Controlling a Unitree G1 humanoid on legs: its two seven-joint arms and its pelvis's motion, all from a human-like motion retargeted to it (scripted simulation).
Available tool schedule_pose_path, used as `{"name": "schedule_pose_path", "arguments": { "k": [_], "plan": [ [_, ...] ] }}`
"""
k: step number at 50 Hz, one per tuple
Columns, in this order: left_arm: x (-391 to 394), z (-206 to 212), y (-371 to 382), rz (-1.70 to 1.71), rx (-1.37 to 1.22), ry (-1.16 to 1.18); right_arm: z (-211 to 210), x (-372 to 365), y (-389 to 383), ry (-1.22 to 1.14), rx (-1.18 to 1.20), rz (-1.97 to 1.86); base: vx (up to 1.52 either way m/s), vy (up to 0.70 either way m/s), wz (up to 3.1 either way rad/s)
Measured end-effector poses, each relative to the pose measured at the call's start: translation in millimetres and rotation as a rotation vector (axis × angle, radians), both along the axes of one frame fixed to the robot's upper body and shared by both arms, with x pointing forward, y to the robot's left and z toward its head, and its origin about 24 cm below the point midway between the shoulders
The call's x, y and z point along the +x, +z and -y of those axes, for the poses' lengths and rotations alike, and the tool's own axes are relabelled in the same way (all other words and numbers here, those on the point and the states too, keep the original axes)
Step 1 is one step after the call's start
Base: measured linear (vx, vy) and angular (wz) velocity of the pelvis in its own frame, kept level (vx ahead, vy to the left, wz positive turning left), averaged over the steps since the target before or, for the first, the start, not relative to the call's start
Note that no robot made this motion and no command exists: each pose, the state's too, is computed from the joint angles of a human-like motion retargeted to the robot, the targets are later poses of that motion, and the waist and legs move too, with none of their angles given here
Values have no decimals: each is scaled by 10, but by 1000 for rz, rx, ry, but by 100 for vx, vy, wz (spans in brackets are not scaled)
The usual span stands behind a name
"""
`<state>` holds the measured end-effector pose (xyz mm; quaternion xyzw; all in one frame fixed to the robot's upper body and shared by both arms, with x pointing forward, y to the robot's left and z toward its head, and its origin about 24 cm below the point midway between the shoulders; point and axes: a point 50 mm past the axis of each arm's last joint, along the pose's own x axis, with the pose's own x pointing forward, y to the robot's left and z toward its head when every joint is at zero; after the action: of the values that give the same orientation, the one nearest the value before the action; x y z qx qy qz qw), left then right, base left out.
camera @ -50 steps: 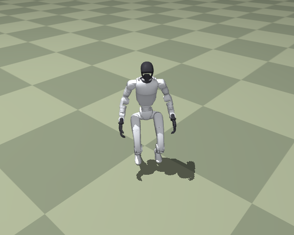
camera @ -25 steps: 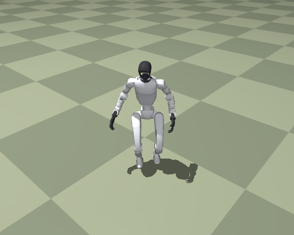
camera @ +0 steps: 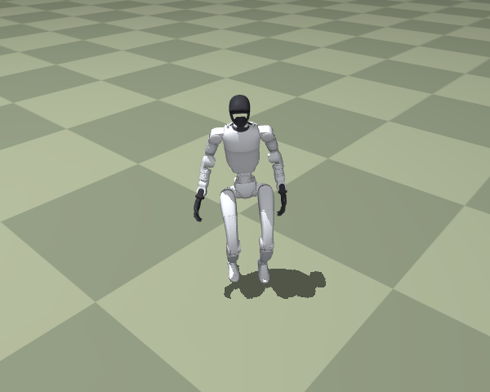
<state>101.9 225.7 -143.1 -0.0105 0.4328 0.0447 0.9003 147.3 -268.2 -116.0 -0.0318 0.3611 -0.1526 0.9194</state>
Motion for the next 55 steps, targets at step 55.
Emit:
{"name": "schedule_pose_path", "arguments": {
  "k": [55],
  "plan": [
    [76, -6, 76, 52, -71, -24, 19, -229, -181, 128, 109, -210, 27, 0, -35]
  ]
}}
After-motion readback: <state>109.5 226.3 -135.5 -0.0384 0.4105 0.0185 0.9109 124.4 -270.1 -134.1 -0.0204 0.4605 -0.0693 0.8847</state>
